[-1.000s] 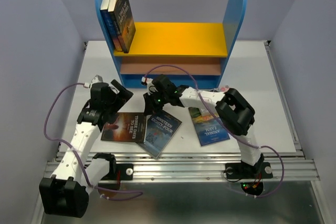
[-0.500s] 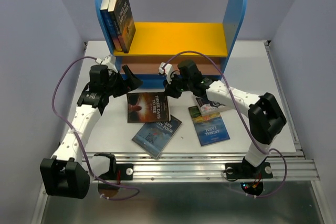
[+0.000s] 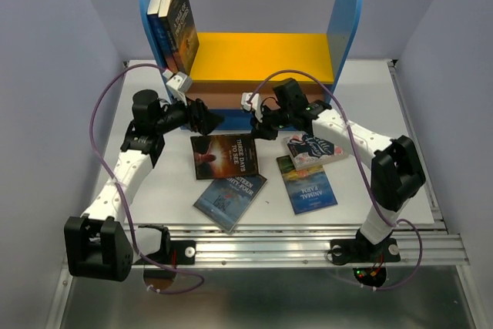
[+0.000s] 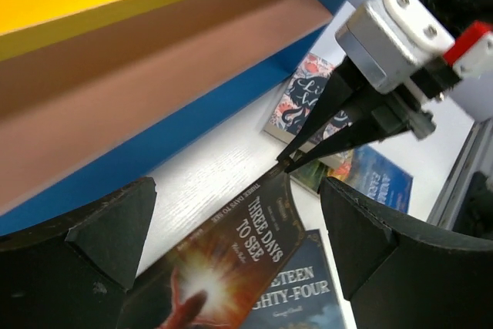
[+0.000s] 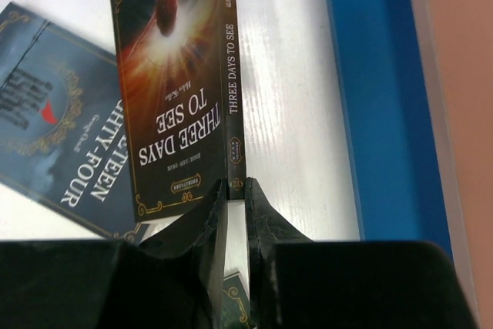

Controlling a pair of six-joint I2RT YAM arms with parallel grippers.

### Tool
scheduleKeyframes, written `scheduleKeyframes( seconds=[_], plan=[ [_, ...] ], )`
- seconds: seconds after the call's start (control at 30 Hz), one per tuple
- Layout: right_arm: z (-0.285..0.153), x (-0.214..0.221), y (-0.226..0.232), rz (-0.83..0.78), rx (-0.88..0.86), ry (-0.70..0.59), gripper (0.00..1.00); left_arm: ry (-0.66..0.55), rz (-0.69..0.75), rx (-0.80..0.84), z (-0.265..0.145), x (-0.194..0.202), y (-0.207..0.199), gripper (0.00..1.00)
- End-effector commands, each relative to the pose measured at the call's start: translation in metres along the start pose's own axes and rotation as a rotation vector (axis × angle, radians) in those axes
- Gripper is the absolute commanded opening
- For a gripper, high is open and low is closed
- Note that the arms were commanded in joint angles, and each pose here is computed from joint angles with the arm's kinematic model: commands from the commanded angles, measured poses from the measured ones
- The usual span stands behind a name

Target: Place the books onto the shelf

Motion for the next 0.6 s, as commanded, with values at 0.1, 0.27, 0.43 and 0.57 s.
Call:
scheduleKeyframes(
  seconds=[0.1, 0.27, 0.43, 0.57],
  plan=[
    [-0.028, -0.028, 0.01, -0.164, -0.073, -0.048, 0.01, -0.065, 0.351, 0.202, -0.012, 0.005, -0.03, 0.99],
    [-0.037, -0.03, 0.014, -0.209, -0.094, -0.027, 0.01, -0.035, 0.362, 0.264, -0.009, 0.03, -0.039, 0.99],
    [-0.046, -0.031, 0.016, -0.244, -0.107, -0.03, 0.01, 0.065, 0.311, 0.195, 0.02, 0.053, -0.026, 0.99],
    [-0.049, -0.037, 0.018, -0.279, -0.118, -0.052, 0.01, 0.115, 0.287, 0.158, 0.031, 0.061, -0.021, 0.99]
  ],
)
Point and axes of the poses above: each gripper's point midway between its finger pads, its own z axis out along the fingers, its own y axis along the line the jaws close on, x = y × z, the point moved 1 cm from there along -z, back along the fingers, and after that the axes turned 9 degrees about -z, right-handed, at the moved point
